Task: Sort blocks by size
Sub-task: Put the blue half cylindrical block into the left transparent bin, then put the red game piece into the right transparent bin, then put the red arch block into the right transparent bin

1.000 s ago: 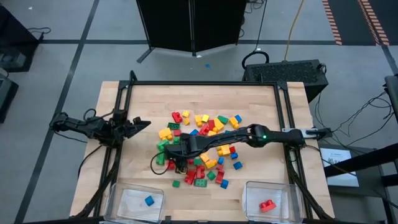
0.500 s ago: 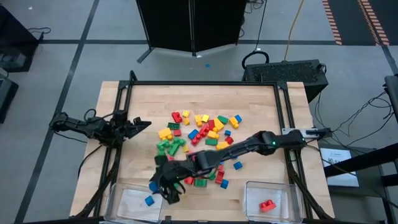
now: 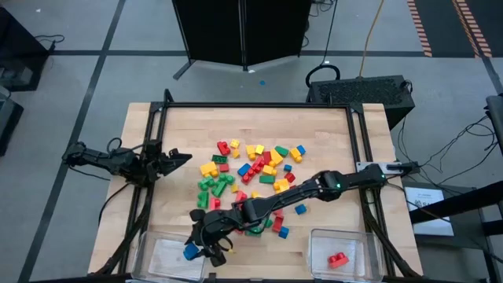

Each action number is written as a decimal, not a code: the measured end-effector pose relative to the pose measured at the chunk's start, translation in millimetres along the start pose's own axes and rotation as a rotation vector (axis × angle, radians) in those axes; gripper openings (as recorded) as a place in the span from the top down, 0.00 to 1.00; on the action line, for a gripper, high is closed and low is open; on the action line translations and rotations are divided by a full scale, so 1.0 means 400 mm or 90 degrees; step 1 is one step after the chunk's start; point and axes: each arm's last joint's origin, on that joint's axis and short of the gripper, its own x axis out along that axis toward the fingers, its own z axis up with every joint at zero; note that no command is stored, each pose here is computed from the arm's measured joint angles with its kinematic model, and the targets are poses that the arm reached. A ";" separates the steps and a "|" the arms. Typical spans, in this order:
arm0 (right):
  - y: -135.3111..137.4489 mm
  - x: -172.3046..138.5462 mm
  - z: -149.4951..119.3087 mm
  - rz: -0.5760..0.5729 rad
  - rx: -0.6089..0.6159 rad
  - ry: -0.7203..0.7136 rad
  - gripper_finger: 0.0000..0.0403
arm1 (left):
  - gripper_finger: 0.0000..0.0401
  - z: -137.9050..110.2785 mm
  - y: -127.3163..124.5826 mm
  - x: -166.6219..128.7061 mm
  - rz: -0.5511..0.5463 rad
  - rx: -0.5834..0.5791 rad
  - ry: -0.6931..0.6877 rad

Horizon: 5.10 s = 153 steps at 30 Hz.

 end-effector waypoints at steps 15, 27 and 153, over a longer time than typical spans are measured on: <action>0.005 0.012 -0.018 0.012 0.020 0.011 0.39 | 0.36 -0.001 0.001 0.000 0.001 0.001 0.001; -0.024 -0.135 0.078 -0.168 0.054 0.139 0.35 | 0.36 -0.005 0.005 0.000 0.013 -0.011 0.012; 0.263 -0.460 -0.049 -0.461 0.343 0.555 0.28 | 0.36 -0.020 0.028 0.000 0.094 0.020 0.024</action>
